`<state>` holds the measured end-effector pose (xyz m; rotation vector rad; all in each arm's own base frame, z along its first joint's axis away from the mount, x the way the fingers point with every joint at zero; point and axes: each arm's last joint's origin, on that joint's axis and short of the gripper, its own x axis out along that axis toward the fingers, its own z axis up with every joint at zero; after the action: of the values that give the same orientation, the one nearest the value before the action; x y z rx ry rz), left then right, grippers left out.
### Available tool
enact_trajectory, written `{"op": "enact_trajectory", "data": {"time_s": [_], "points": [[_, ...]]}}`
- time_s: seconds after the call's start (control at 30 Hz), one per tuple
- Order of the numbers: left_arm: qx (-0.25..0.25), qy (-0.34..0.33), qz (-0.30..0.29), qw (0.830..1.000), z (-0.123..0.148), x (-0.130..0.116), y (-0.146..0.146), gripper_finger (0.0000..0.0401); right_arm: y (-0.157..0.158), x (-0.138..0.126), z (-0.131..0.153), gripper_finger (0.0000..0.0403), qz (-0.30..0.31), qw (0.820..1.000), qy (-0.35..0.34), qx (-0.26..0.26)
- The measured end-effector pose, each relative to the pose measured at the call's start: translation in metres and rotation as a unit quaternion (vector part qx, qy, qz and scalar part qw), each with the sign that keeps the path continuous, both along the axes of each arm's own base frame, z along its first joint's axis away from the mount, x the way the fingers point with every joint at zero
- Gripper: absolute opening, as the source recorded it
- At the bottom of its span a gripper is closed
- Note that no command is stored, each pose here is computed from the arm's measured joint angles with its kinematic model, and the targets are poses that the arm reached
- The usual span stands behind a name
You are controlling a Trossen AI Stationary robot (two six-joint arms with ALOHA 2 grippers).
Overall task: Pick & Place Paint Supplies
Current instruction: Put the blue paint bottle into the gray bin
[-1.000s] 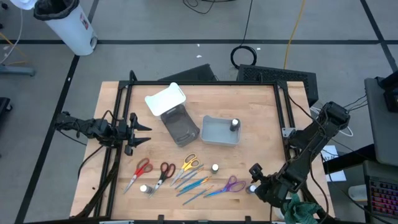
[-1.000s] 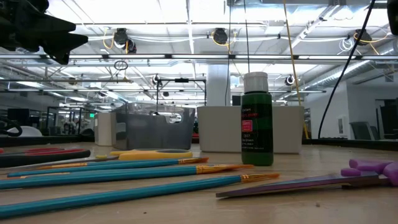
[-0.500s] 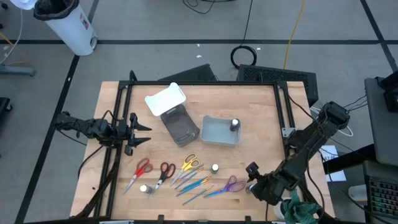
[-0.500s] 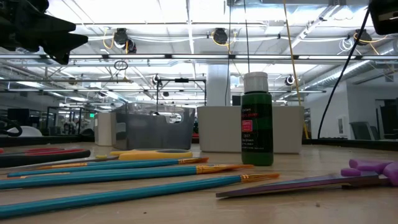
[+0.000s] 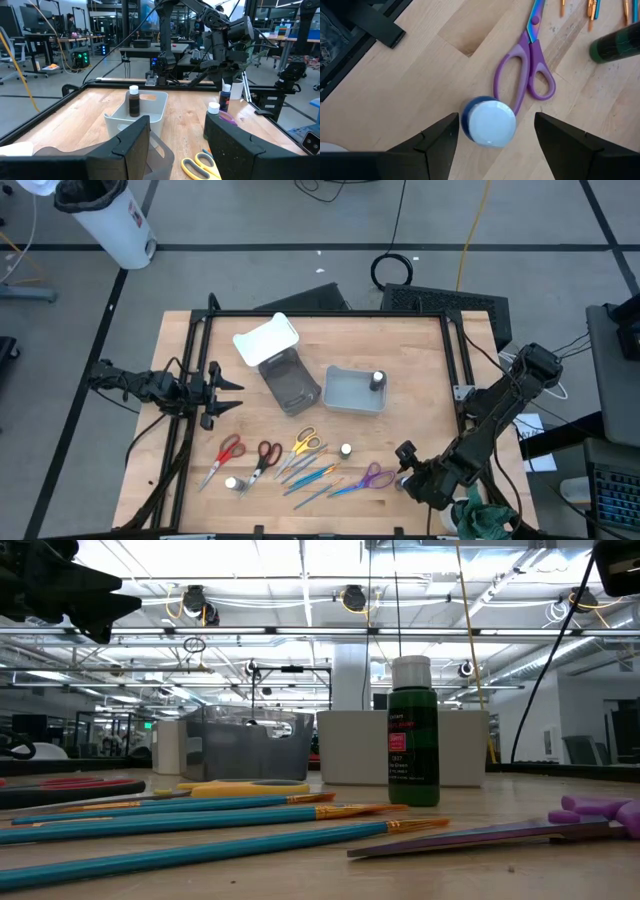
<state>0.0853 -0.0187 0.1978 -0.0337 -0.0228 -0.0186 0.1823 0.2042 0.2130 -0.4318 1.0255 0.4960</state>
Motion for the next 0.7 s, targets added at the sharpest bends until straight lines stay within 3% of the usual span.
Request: {"op": "enact_trajectory", "data": {"time_s": [0.7], "points": [[0.000,0.000,0.000,1.000,0.000,0.000,0.000,0.0200,-0.005,-0.005,0.014,0.0251,-0.050,0.998,-0.006,0.048]]}}
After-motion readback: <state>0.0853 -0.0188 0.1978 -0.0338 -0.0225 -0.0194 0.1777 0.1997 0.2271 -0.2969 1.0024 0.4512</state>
